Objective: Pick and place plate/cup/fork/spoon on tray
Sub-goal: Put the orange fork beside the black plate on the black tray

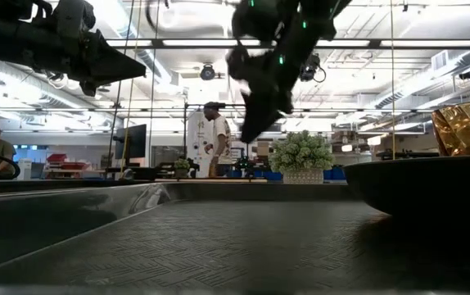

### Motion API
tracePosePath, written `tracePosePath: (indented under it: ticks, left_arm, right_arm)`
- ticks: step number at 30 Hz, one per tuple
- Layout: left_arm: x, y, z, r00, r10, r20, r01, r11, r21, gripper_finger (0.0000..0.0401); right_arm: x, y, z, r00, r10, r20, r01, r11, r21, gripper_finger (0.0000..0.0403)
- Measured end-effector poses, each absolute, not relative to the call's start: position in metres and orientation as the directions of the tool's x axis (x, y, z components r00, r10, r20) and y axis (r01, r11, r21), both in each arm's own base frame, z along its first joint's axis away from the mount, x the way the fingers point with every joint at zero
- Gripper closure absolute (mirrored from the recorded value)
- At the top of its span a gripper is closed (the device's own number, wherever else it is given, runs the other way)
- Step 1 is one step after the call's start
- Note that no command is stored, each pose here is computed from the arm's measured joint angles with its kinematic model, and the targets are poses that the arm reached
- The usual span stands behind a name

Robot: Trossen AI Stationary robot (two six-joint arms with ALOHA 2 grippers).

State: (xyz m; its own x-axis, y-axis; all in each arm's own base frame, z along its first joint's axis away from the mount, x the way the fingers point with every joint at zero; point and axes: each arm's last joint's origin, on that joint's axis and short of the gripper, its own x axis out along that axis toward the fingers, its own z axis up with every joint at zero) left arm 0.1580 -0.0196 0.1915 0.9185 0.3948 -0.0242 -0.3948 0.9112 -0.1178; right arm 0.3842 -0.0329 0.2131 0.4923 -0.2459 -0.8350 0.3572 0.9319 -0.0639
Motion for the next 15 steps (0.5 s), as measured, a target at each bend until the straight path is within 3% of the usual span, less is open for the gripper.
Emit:
tracePosePath:
  ticks: [5,15]
  left_arm:
    - [0.158,-0.019,0.194,0.902,0.432,-0.005,-0.430,0.897,-0.099,0.0358]
    - [0.156,-0.016,0.196,0.862,0.507,0.014,-0.507,0.862,0.026,0.0358]
  right_arm:
    - [0.378,-0.060,0.207,0.438,-0.349,-0.828,0.550,0.833,-0.061,0.0282]
    - [0.376,-0.099,0.210,0.471,-0.371,-0.800,0.656,0.754,0.037,0.0282]
